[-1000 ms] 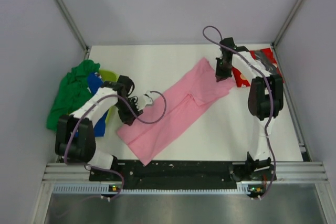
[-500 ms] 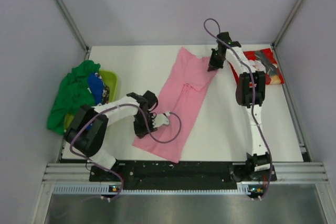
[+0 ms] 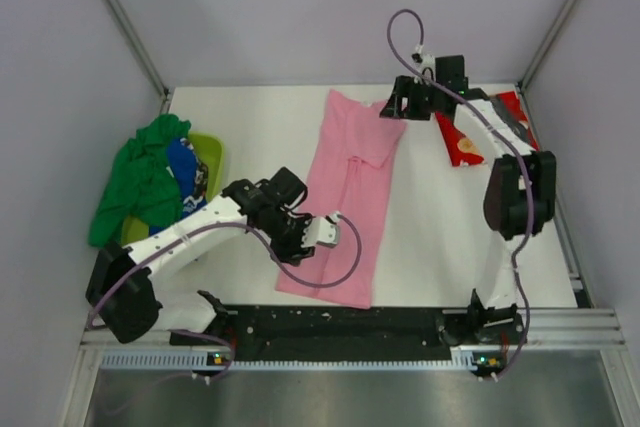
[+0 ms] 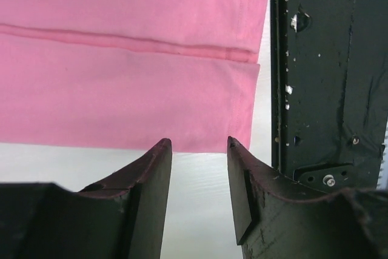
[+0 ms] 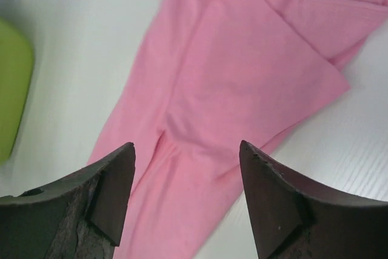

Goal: Fold and stack the t-shirts
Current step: Rotate the tshirt 85 degrees, then grab the bottom of the folded rectangular tshirt with both arms, then fold the folded rectangular tshirt in 1/3 of the way, then grab one side of the 2/3 rectangular tshirt with both arms

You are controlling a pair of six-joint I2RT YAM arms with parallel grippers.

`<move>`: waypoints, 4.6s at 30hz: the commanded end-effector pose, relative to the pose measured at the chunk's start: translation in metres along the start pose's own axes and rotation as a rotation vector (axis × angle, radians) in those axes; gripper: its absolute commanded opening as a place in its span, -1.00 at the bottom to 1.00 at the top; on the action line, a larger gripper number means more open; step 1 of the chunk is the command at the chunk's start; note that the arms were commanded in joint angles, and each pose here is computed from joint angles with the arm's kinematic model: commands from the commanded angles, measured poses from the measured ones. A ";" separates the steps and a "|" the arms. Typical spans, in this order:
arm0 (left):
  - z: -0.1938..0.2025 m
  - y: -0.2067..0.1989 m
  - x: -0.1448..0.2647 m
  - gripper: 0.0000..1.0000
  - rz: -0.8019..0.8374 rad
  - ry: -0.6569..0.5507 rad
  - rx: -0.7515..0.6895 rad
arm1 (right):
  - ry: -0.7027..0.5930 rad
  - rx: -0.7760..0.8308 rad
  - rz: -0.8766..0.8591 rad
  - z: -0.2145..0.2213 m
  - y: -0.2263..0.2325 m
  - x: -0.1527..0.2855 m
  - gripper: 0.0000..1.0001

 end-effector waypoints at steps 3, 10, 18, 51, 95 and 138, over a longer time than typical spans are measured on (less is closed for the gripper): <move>0.013 -0.015 0.001 -0.07 0.106 -0.039 -0.152 | -0.385 0.773 -0.249 0.028 0.101 0.135 0.41; 0.043 -0.016 -0.023 -0.06 0.070 -0.042 -0.228 | -0.305 1.156 -0.550 0.167 0.151 0.163 0.50; 0.078 -0.013 -0.042 -0.03 0.023 0.082 -0.267 | 0.034 1.486 -0.755 0.273 0.183 0.165 0.54; -0.021 0.054 0.004 -1.00 -0.235 0.025 0.114 | -0.108 1.250 -0.412 0.221 0.159 0.131 -1.00; -0.085 0.269 -0.006 -0.68 -0.626 -0.023 0.367 | -0.011 1.074 0.195 0.093 0.022 0.018 -0.49; -0.014 0.141 -0.049 -1.00 -0.248 0.123 0.006 | 0.164 1.522 -0.285 0.219 0.100 0.067 -1.00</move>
Point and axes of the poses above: each gripper's point midway between its finger pads, its own x axis back along the fingers, its own y axis along the line the jaws close on, z = x × y, the point moved 9 cm from there along x, back along the fingers, and after that the axes turned 13 degrees about x, right-handed, at the moved point
